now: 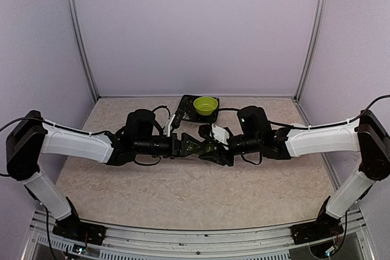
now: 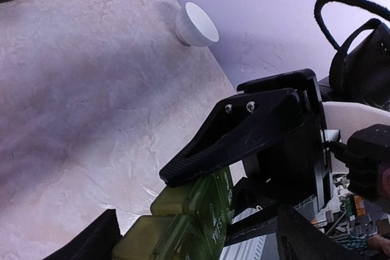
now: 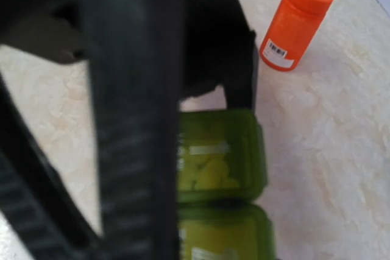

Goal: Sort the pills into containers
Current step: Pass from the right arm to the left

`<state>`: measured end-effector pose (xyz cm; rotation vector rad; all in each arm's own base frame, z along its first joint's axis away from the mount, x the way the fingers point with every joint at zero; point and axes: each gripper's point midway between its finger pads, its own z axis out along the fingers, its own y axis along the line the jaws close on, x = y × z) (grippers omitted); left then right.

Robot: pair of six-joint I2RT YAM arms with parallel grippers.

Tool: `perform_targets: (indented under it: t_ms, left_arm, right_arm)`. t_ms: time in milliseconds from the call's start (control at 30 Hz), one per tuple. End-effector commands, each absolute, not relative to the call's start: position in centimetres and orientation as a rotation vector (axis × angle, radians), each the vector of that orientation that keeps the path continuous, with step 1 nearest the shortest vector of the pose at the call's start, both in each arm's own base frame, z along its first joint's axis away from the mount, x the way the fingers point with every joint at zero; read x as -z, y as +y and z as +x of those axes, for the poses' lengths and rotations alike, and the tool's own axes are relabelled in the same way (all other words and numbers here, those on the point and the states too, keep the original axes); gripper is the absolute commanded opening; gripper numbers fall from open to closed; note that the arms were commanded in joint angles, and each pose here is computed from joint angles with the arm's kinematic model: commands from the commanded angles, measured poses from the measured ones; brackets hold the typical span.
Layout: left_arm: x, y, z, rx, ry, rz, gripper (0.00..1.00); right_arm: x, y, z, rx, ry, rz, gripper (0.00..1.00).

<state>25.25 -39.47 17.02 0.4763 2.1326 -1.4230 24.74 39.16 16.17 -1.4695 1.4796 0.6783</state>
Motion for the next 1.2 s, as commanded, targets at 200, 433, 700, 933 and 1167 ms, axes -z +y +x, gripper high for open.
perform_targets:
  t_ms: [200, 433, 700, 933, 1167]
  left_arm:
    - [-18.2, -40.7, 24.7, 1.544, 2.066, 0.516, 0.61]
    - [-17.5, -40.9, 24.7, 1.547, 2.092, 0.510, 0.55]
    - [-17.4, -41.0, 25.0, 1.532, 2.098, 0.499, 0.48]
    - [-17.5, -41.2, 25.3, 1.529, 2.094, 0.494, 0.42]
    - [-17.3, -41.4, 25.4, 1.541, 2.099, 0.490, 0.43]
  right_arm:
    - [-17.3, 38.4, 24.3, -0.634, 1.422, -1.442, 0.46]
    - [-17.6, 38.4, 24.4, -0.619, 1.416, -1.439, 0.46]
    - [-18.3, 38.4, 24.3, -0.619, 1.401, -1.439, 0.46]
    - [-18.1, 38.4, 24.1, -0.622, 1.399, -1.452, 0.46]
    - [-17.6, 38.6, 24.1, -0.618, 1.406, -1.458, 0.45]
